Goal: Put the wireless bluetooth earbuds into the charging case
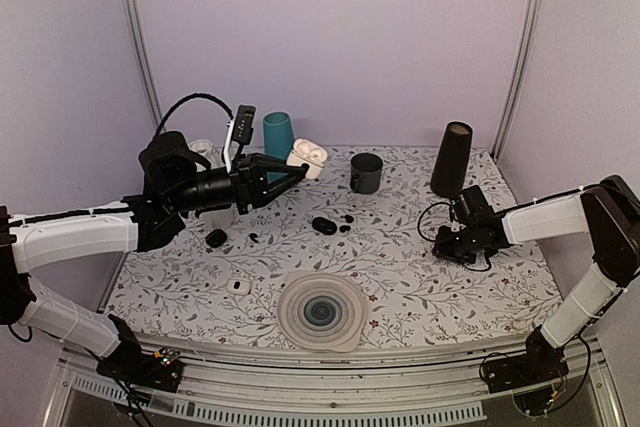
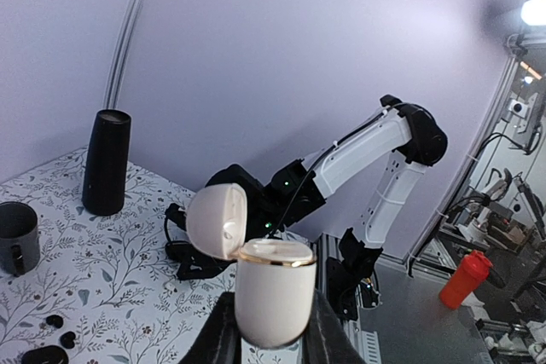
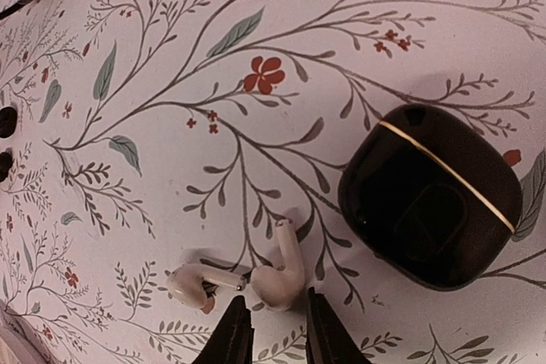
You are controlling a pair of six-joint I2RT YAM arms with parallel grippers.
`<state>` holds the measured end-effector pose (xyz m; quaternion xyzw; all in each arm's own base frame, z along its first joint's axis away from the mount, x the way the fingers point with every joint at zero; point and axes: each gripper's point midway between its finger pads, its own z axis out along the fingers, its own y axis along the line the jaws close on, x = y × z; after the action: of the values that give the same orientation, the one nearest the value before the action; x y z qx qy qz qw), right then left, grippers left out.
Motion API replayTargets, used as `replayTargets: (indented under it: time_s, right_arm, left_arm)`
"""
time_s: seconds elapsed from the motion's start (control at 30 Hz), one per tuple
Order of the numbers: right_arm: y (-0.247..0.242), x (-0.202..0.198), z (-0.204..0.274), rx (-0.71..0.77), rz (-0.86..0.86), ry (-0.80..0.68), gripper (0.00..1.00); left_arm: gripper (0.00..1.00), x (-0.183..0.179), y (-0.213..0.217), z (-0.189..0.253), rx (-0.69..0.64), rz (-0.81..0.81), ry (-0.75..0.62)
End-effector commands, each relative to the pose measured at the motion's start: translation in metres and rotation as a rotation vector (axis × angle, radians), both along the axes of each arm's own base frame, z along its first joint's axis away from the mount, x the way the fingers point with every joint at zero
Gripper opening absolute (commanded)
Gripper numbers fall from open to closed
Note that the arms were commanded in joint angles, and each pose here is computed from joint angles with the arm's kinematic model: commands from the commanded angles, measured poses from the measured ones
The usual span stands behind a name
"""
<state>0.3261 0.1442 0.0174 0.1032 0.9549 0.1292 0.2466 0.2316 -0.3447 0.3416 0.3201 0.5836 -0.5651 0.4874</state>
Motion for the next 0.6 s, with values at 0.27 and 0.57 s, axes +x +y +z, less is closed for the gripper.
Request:
replayTargets:
  time_s: [0.27, 0.57]
  right_arm:
    - [-0.003, 0.017, -0.007, -0.157, 0.059, 0.003, 0.21]
    - [0.006, 0.007, -0.011, -0.254, 0.115, 0.033, 0.20]
  left_arm:
    - [0.00, 0.003, 0.004, 0.005, -0.002, 0.012, -0.025]
    - [0.00, 0.004, 0.004, 0.003, -0.001, 0.013, -0.022]
